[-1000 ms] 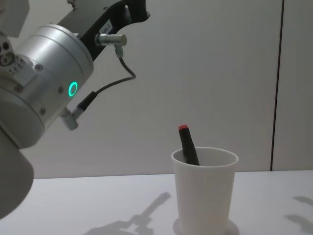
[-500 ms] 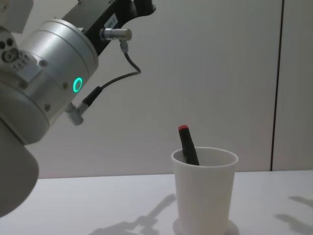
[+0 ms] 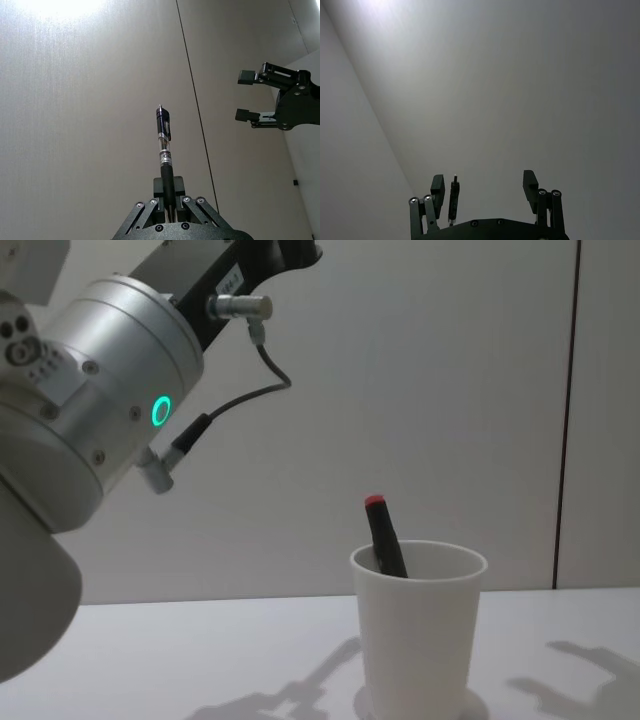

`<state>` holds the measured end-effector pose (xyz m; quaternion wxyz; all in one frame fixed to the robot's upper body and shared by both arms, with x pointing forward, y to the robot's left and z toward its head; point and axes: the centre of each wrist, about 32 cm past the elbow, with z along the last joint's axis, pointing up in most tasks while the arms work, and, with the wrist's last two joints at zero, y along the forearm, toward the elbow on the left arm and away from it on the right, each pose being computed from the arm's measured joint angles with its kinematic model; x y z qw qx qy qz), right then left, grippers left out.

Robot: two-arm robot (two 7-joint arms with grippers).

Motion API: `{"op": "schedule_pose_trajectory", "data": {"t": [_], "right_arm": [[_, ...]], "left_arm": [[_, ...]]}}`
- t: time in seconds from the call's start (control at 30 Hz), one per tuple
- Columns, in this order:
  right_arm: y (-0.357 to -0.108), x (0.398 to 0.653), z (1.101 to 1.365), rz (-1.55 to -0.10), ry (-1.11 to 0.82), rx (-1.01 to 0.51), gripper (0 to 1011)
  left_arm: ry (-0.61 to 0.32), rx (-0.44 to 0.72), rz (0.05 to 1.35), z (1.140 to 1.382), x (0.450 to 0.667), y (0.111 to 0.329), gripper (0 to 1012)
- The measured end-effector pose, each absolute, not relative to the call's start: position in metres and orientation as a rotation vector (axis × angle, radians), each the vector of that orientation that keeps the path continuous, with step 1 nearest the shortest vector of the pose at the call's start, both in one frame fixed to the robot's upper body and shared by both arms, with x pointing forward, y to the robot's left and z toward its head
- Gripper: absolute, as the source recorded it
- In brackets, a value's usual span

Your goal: Place the pen into the pen holder.

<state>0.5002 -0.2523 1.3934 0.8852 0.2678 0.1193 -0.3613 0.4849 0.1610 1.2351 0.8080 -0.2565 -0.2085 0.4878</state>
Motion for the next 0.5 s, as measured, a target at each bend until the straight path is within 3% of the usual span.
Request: {"op": "schedule_pose_trajectory", "data": {"t": [0.5], "right_arm": [[-0.228,0.506,1.4,-0.725,0.337,0.506,1001]], "left_arm": [[-0.448,-0.55,1.041,1.235,0.485,0.161,116]]}}
